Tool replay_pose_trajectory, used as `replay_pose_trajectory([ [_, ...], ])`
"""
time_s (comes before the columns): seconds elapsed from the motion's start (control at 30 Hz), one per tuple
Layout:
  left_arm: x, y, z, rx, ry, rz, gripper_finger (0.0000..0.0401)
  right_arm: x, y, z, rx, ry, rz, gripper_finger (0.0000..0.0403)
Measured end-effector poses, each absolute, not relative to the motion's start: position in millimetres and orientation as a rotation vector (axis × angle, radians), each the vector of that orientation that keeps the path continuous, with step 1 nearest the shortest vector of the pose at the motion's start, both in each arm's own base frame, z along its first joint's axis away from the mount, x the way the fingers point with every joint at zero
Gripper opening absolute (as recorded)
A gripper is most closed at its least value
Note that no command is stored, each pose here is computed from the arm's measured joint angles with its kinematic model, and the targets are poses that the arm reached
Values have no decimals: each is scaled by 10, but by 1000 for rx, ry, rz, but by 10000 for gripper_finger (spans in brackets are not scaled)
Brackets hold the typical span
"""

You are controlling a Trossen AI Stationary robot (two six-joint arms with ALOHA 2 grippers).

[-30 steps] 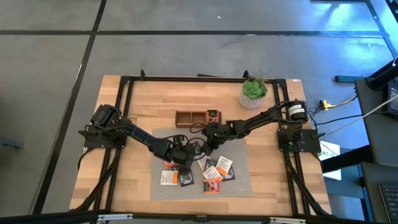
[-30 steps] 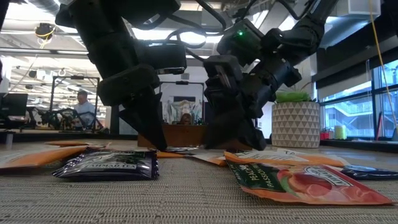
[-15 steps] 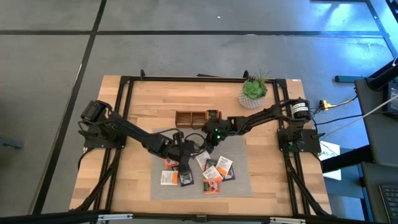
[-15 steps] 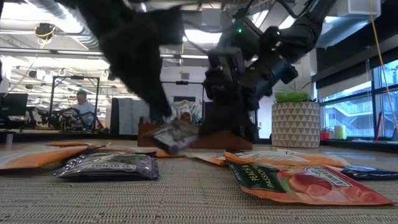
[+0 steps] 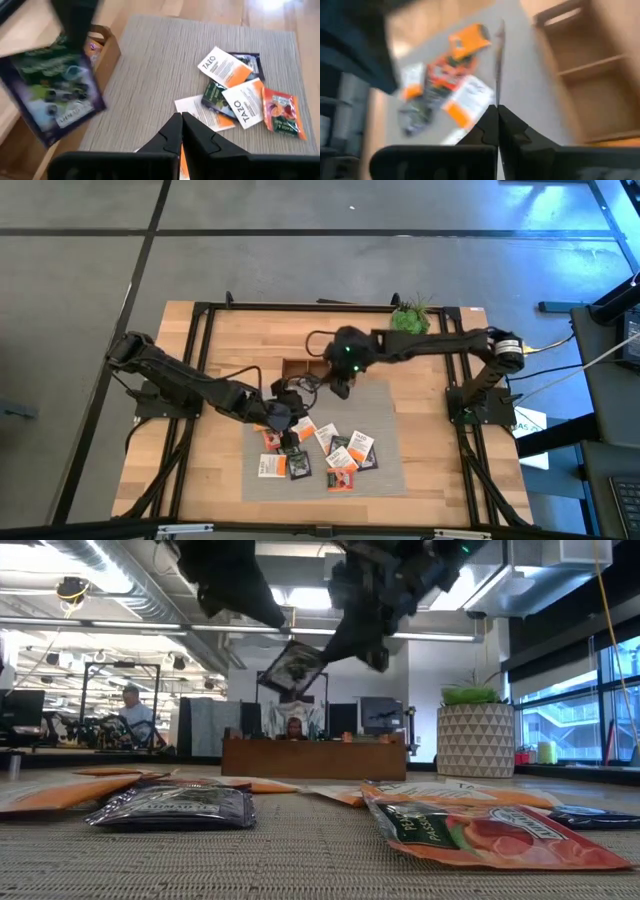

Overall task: Pick & Place Tea
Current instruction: Put the blue tea bag into the middle section of the wooden organizer

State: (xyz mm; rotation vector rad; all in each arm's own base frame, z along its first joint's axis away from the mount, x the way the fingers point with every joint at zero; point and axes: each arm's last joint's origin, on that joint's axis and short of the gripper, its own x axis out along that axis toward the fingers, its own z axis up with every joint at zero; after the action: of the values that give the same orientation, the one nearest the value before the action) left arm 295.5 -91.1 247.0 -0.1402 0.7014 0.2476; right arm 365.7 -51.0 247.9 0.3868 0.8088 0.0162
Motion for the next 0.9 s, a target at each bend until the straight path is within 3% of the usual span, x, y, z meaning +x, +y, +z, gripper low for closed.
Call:
replay_pose_trajectory([
  [0.3,2923,-912,2443,-156,738,261,7,3660,-900,2574,94,1006,-84,0],
  [0.9,2914,-927,2439,-157,748,250,7,3779,-1078,2154,36,1117,-65,5],
])
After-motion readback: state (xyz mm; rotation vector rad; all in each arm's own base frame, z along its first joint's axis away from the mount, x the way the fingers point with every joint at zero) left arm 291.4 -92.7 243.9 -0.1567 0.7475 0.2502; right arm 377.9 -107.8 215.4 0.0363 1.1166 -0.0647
